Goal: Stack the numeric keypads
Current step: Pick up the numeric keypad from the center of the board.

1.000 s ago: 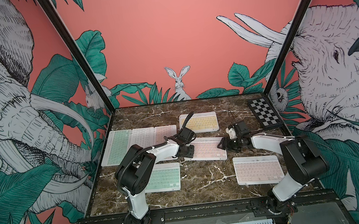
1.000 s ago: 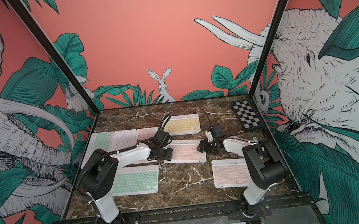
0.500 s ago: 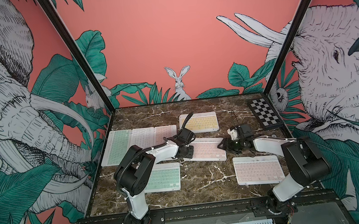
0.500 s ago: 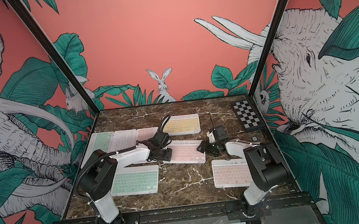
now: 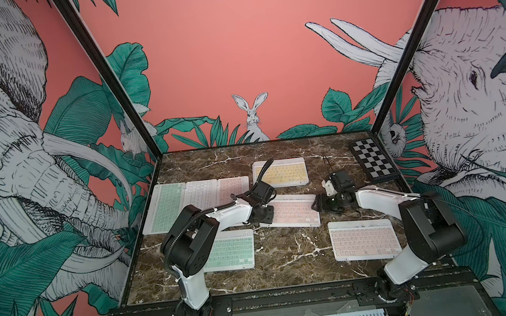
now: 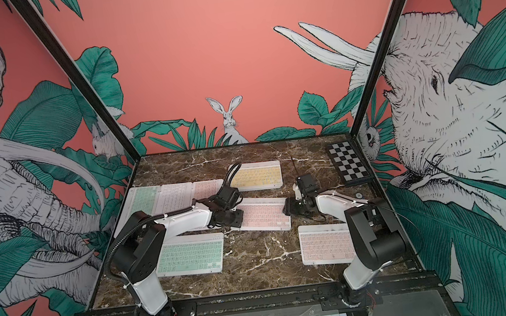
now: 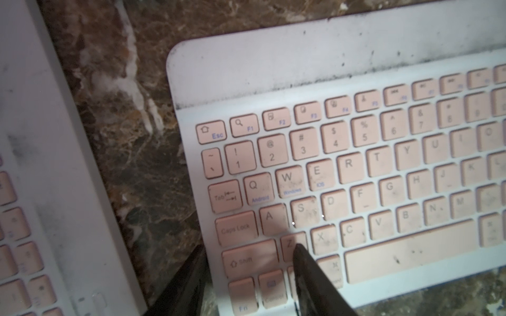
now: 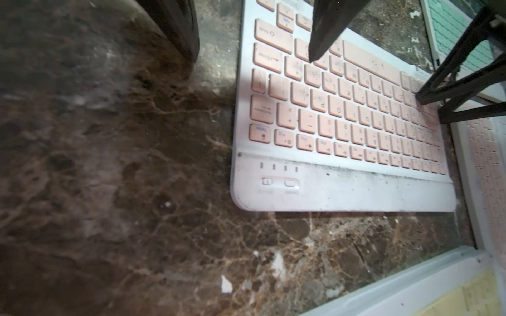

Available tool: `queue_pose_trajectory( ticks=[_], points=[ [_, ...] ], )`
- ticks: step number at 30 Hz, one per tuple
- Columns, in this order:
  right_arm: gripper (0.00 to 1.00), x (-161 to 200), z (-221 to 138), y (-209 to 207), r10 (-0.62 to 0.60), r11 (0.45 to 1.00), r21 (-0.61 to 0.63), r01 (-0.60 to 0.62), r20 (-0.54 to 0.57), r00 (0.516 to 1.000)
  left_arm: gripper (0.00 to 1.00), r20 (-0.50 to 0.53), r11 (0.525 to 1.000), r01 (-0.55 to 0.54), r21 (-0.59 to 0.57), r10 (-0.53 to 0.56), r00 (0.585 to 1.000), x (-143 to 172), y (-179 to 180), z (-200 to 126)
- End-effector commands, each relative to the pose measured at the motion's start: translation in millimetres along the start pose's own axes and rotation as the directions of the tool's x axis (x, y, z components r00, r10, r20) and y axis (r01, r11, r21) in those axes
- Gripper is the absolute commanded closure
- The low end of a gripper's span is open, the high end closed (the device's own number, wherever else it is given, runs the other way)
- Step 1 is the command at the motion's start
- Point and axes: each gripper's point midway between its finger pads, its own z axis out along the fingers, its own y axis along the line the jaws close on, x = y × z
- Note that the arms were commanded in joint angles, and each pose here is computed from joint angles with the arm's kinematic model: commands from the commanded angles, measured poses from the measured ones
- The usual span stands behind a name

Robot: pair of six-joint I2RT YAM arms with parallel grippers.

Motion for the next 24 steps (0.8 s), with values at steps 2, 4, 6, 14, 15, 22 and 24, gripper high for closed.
queue_pose_trajectory(
  ticks=[2,4,6,14,15,22,24],
  points=[
    [0.37,7,-1,-4,-0.035,0.999,0.029,0.036,-0.012,0.999,0.47,-0.053,1.000,0.006,0.013,-0.005,0.999,18,-2,-1],
    [0.37,13,5,3,-0.038,0.999,-0.001,0.038,-0.027,0.999,0.47,-0.053,1.000,0.006,0.019,-0.005,0.999,17,-4,0],
    [0.37,18,9,12,-0.039,0.999,-0.032,0.038,-0.037,0.999,0.47,-0.053,1.000,0.006,0.025,-0.004,0.999,17,-5,1],
    [0.37,21,20,42,0.041,0.974,-0.223,-0.050,-0.046,0.998,0.47,-0.056,0.998,-0.008,0.057,0.011,0.998,21,-12,4],
    [0.37,20,20,44,0.042,0.970,-0.238,-0.052,-0.045,0.998,0.47,-0.059,0.998,-0.012,0.062,0.016,0.998,22,-14,5],
    [0.38,3,8,60,0.075,0.904,-0.422,-0.073,-0.012,0.997,0.47,-0.084,0.997,-0.022,0.079,0.029,0.996,33,-17,12],
    [0.39,1,5,64,0.075,0.884,-0.463,-0.071,-0.010,0.997,0.47,-0.084,0.996,-0.026,0.083,0.033,0.996,34,-18,12]
  ],
)
